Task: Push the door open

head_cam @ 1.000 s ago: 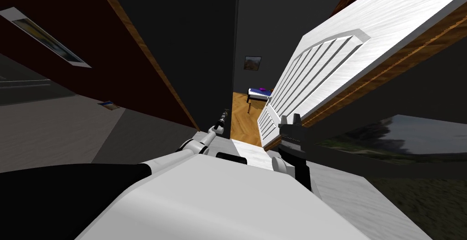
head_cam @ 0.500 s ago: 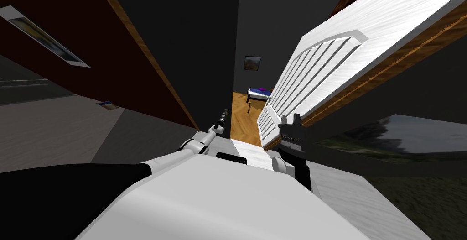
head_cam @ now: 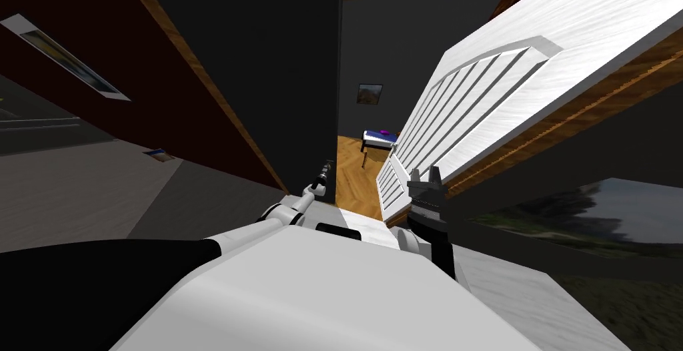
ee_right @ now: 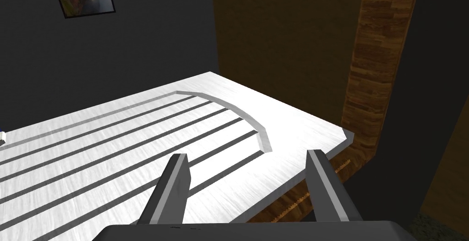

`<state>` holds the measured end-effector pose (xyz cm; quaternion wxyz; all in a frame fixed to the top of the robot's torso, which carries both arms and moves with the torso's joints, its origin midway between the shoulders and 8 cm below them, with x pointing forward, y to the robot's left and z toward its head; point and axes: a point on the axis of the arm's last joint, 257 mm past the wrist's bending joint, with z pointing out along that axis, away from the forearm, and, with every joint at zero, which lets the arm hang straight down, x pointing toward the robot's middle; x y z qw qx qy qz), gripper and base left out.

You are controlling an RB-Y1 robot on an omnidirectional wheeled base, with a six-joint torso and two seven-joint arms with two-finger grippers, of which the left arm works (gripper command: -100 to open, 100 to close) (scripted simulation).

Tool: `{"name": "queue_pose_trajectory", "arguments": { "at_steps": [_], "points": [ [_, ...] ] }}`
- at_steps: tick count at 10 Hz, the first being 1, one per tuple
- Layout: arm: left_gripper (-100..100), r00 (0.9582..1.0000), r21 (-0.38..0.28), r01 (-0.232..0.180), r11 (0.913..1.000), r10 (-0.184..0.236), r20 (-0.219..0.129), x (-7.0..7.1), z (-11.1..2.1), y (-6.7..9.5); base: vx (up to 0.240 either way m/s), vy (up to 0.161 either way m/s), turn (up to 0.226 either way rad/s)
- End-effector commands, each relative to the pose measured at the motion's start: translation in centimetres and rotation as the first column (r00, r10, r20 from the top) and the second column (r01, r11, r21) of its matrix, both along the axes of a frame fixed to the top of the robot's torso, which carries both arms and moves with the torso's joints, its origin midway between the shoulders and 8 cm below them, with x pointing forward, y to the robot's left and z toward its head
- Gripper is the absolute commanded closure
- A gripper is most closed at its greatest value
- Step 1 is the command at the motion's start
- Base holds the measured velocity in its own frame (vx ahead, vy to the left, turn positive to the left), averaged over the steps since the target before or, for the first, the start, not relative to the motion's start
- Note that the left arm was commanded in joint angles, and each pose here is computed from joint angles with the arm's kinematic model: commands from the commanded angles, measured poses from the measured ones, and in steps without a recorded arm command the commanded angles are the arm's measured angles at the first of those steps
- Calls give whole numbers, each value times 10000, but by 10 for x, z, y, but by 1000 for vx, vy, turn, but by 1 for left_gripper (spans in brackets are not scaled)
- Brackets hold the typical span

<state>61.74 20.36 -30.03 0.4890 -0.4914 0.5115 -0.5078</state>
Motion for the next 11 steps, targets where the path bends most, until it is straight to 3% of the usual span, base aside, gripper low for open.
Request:
{"name": "queue_pose_trajectory", "arguments": {
  "at_steps": [1, 5, 6, 11],
  "points": [
    [100, 9997, 54, -198, 9998, 197, 147, 3, 7, 14, 178, -56, 19],
    [100, 9974, 61, -716, 9974, 715, 121, 3, 6, 45, 193, -92, 54],
    [100, 9974, 61, -716, 9974, 715, 121, 3, 6, 45, 142, -87, 40],
    [100, 9883, 50, -1525, 9883, 1524, 90, -1, 4, 92, 180, -122, 70]
  ]
}}
